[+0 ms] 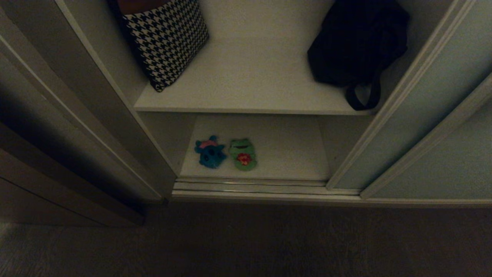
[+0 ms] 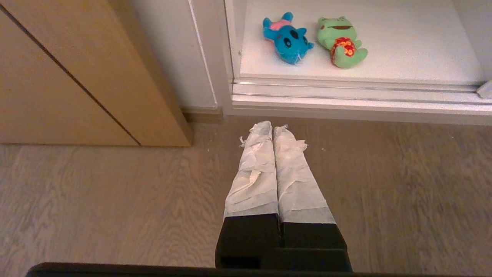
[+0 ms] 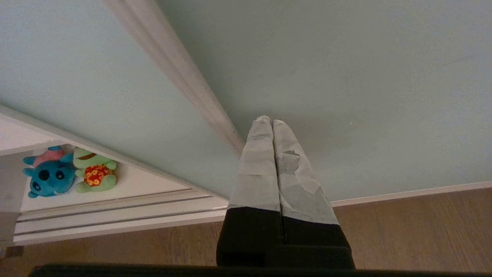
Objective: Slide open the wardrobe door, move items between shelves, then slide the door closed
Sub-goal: Close the door
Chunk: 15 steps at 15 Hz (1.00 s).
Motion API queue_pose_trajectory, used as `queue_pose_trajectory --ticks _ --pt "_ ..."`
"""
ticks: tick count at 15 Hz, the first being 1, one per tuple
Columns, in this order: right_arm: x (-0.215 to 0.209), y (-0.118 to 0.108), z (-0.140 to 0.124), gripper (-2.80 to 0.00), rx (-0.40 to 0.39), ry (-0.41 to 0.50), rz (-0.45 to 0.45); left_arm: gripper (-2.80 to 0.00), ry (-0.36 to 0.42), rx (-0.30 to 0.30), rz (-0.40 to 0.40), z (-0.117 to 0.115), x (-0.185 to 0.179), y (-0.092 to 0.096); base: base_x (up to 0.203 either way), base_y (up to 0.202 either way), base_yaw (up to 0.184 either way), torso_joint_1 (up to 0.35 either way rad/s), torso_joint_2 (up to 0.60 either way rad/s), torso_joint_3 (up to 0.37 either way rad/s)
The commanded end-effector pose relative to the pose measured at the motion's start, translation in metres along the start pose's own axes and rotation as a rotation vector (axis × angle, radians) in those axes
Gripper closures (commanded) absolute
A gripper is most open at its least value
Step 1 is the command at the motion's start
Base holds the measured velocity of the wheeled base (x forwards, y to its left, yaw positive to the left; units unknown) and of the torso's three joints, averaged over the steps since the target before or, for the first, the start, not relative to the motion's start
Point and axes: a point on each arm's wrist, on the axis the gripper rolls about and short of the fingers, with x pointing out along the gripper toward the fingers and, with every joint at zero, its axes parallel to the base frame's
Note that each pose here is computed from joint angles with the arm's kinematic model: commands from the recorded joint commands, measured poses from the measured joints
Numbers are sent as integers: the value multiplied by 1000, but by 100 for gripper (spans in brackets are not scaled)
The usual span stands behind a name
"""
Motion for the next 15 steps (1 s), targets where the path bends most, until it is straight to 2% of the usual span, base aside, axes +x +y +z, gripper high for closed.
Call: queue_pose_trajectory --ticks 1,6,11,15 --pt "4 1 -2 0 3 6 13 0 1 0 0 0 0 0 0 0 0 0 0 0" --pt "11 9 -3 0 -9 -6 34 0 1 0 0 0 0 0 0 0 0 0 0 0" --pt "8 36 -3 0 -22 -11 104 0 1 0 0 0 0 0 0 0 0 0 0 0" --pt "7 66 -15 0 -25 11 152 0 1 0 0 0 0 0 0 0 0 0 0 0"
